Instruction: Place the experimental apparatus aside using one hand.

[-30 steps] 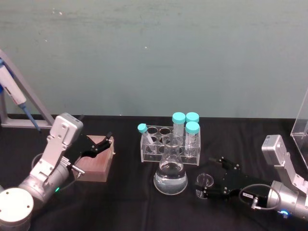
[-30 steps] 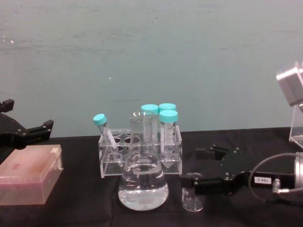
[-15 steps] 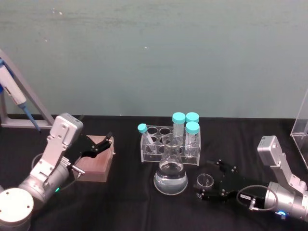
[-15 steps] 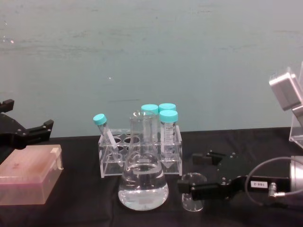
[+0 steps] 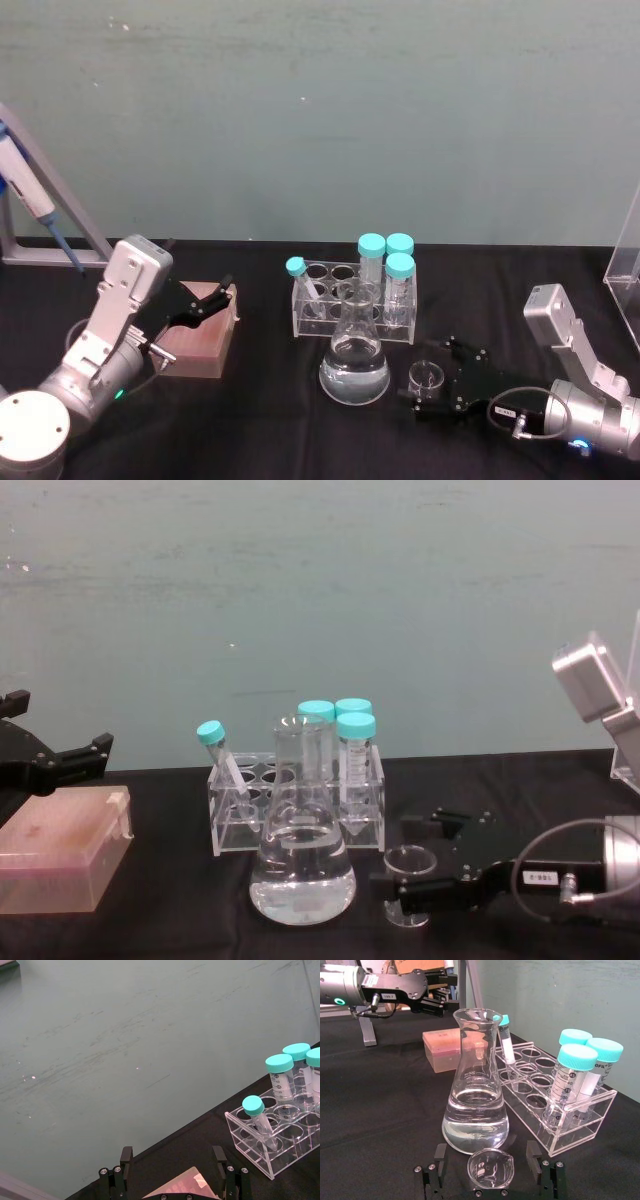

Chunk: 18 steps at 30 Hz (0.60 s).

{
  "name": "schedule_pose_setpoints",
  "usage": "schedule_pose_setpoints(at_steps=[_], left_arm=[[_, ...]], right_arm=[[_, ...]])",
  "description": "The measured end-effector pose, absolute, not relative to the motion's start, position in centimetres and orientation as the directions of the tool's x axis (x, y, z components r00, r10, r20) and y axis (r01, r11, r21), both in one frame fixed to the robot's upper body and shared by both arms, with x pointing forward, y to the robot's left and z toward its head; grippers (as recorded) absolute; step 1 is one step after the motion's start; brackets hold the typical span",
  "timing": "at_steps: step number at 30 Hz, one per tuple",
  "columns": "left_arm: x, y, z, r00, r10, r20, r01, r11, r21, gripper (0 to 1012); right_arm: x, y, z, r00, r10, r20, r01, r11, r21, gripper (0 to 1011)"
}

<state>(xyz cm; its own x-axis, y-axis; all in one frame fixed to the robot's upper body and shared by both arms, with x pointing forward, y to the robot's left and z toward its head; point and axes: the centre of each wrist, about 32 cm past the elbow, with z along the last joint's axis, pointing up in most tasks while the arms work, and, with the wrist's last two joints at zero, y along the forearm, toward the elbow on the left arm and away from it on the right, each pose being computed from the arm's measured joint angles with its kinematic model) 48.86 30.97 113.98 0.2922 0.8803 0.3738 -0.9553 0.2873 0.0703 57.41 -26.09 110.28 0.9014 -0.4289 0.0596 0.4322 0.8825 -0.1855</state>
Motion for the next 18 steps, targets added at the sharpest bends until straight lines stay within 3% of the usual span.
schedule_pose_setpoints(at_steps=[18], left_arm=[[48.86, 30.97, 113.98, 0.292, 0.880, 0.374, -0.955, 0.287, 0.070, 1000]], right_arm=[[57.93, -25.62, 109.90, 0.899, -0.434, 0.053, 0.435, 0.875, -0.211, 1003]])
